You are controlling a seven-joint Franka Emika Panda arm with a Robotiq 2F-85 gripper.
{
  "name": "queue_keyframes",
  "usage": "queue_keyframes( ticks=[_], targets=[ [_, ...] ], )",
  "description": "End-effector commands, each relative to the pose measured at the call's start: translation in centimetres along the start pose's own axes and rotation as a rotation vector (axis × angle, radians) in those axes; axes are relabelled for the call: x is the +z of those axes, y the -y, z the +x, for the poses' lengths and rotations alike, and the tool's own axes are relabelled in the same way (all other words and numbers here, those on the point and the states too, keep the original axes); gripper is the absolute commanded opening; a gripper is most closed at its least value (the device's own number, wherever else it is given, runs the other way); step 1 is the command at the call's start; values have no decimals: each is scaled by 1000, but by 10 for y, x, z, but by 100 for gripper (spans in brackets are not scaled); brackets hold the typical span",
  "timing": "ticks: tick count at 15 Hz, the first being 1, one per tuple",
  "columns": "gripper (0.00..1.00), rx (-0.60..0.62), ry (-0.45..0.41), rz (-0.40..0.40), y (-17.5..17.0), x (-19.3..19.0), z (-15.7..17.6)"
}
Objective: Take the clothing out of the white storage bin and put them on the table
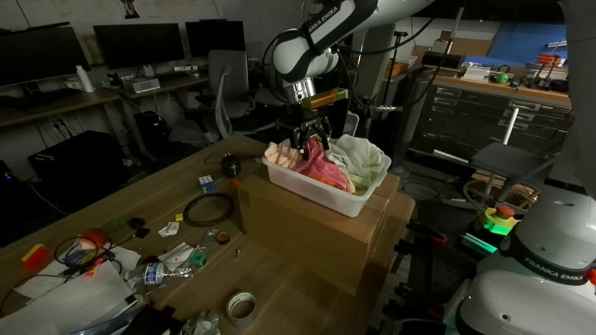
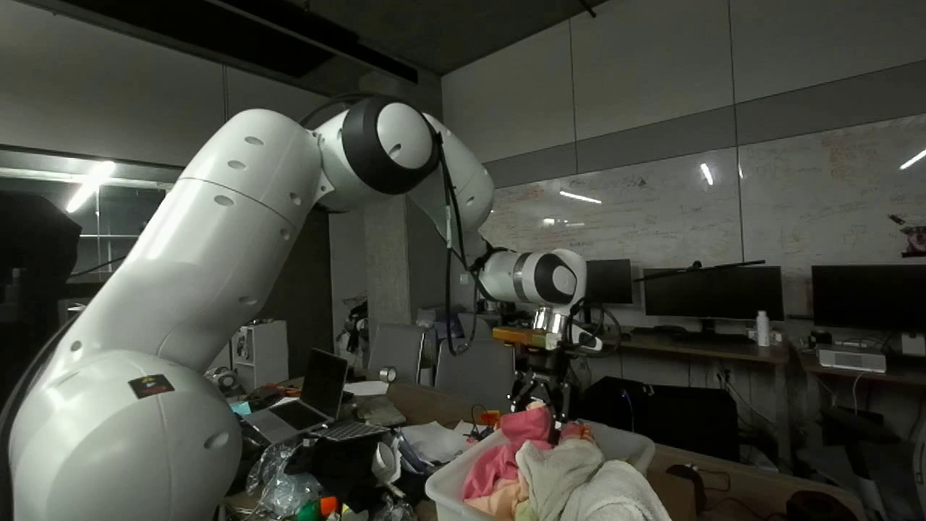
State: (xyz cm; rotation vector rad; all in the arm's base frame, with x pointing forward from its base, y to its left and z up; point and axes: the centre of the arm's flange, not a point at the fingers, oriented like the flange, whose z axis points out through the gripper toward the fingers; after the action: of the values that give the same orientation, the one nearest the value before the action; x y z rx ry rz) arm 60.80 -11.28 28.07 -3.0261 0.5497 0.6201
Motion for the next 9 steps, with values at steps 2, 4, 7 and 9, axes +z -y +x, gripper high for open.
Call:
queue_keyframes(
  ticks=[2, 4, 7, 9],
  targets=[
    [70, 2, 18, 33, 5, -7, 13],
    [53, 0, 21, 34, 5, -7, 13],
    [30, -4, 17, 38, 5, -8, 13],
    [15, -5, 14, 47, 5, -10, 12]
  ],
)
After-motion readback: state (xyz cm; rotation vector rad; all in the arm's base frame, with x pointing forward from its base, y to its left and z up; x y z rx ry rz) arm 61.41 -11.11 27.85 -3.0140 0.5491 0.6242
